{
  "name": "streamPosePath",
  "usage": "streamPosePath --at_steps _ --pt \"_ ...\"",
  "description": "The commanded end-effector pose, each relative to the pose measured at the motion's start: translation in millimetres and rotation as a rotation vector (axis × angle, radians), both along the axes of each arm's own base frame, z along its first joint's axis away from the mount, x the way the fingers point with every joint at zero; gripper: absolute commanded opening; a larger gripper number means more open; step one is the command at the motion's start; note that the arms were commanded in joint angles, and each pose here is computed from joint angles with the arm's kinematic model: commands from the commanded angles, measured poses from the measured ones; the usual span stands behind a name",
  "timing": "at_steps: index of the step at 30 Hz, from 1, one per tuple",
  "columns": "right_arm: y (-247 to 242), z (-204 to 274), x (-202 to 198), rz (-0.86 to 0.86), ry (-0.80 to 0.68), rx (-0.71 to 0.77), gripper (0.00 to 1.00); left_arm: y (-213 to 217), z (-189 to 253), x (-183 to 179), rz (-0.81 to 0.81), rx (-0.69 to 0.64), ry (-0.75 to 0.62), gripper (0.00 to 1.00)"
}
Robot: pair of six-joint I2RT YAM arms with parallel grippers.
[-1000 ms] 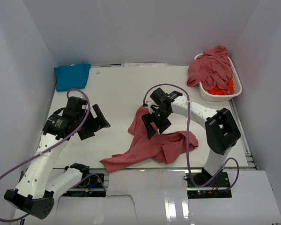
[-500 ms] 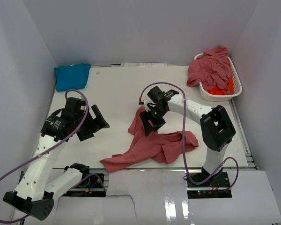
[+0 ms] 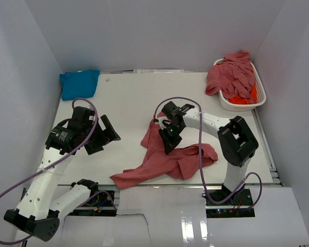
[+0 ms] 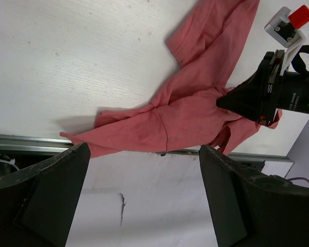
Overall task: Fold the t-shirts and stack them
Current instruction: Flatten out the tshirt
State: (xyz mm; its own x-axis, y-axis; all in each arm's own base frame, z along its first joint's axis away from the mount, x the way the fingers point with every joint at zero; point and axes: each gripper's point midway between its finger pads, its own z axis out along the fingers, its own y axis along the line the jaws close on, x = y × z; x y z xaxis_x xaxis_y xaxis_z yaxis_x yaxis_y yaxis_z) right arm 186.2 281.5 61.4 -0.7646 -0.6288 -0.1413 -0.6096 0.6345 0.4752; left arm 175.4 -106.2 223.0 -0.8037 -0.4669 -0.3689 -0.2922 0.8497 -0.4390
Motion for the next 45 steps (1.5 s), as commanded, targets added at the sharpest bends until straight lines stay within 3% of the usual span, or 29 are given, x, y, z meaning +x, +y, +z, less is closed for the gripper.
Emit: streamPosePath --at_steps 1,7,14,20,24,26,27,30,38,41,45 --pt "17 29 16 -0.017 -0.082 0.070 0.08 2 8 1 -0.001 0.000 -0.031 0.98" --pt "17 65 58 -0.133 -0.215 0.055 0.08 1 11 3 -0.009 0.003 -0.035 0.98" --pt "-71 57 111 -0.449 -0.213 -0.058 0.08 0 5 2 -0.009 -0.003 -0.020 0.98" --pt "-135 32 105 -0.575 -0.188 -0.244 0.08 -1 3 3 -0.017 -0.002 -0.016 0.98" --pt "-143 19 87 -0.562 -0.126 -0.274 0.09 -3 1 5 -0.022 -0.003 -0.011 0.98" --pt "-135 19 82 -0.544 -0.100 -0.236 0.21 -3 -1 6 -0.025 -0.005 -0.012 0.98" --pt "-134 22 84 -0.546 -0.112 -0.228 0.35 -4 -2 5 -0.029 -0.008 -0.006 0.98" --pt "-123 52 110 -0.562 -0.226 -0.155 0.54 -6 -6 5 -0.035 -0.010 0.008 0.98" --pt "-50 124 159 -0.361 -0.476 0.059 0.63 -4 -12 6 -0.017 0.007 0.046 0.98" --pt "-6 122 156 -0.236 -0.460 0.160 0.72 -2 -15 5 0.009 0.003 0.073 0.98" --pt "37 95 146 -0.096 -0.376 0.189 0.69 8 -20 5 0.058 -0.003 0.109 0.98"
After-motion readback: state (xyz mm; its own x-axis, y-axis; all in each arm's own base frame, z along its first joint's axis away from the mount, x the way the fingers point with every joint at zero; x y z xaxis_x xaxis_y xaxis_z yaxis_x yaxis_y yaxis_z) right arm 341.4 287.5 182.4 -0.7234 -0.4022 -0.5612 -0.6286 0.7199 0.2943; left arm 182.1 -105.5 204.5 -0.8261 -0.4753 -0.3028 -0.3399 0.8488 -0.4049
